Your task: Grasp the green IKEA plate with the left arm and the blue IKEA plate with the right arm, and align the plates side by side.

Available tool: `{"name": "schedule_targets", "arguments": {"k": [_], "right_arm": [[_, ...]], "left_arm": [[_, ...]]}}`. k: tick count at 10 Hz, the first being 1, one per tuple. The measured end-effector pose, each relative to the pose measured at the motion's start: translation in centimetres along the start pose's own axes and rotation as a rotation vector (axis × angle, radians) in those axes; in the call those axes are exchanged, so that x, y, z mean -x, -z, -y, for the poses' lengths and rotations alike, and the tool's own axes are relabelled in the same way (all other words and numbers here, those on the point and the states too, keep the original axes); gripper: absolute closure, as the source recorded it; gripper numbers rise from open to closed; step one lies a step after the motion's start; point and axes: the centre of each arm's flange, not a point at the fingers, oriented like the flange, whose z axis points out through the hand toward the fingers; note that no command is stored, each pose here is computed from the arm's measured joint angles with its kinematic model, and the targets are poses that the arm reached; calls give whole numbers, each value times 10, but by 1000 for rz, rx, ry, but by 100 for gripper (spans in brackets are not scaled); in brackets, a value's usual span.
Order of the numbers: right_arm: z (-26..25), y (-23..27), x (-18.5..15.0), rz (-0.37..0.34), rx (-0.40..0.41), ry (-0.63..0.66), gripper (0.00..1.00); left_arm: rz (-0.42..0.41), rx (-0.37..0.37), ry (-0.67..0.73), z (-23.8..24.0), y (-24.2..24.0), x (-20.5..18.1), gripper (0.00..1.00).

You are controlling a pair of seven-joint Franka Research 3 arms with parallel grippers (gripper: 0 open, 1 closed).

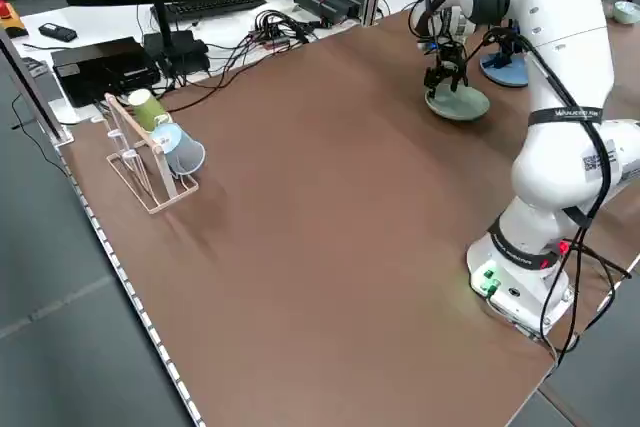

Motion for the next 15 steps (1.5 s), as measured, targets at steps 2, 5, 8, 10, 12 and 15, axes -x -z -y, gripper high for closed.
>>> {"name": "schedule_targets", "arguments": {"k": [2,5,8,10,12,15], "right_arm": [[3,-9,0,0,-10,3,2],[5,-16,-2,0,-18,9,2],[8,-23,-6,-5,-28,12,2],[10,-32,-4,-20,-43,-1,2],[15,-43,1,-15,-39,8,2],[19,-54,3,-15,-44,15,2]], "left_arm": [[-16,4,10,3,6,-7,0],[-27,11,28,9,6,-20,0],[-27,12,29,9,5,-20,0],[-34,11,32,10,7,-24,0],[-43,5,29,6,5,-27,0],[-55,6,24,-1,9,-29,0]]}}
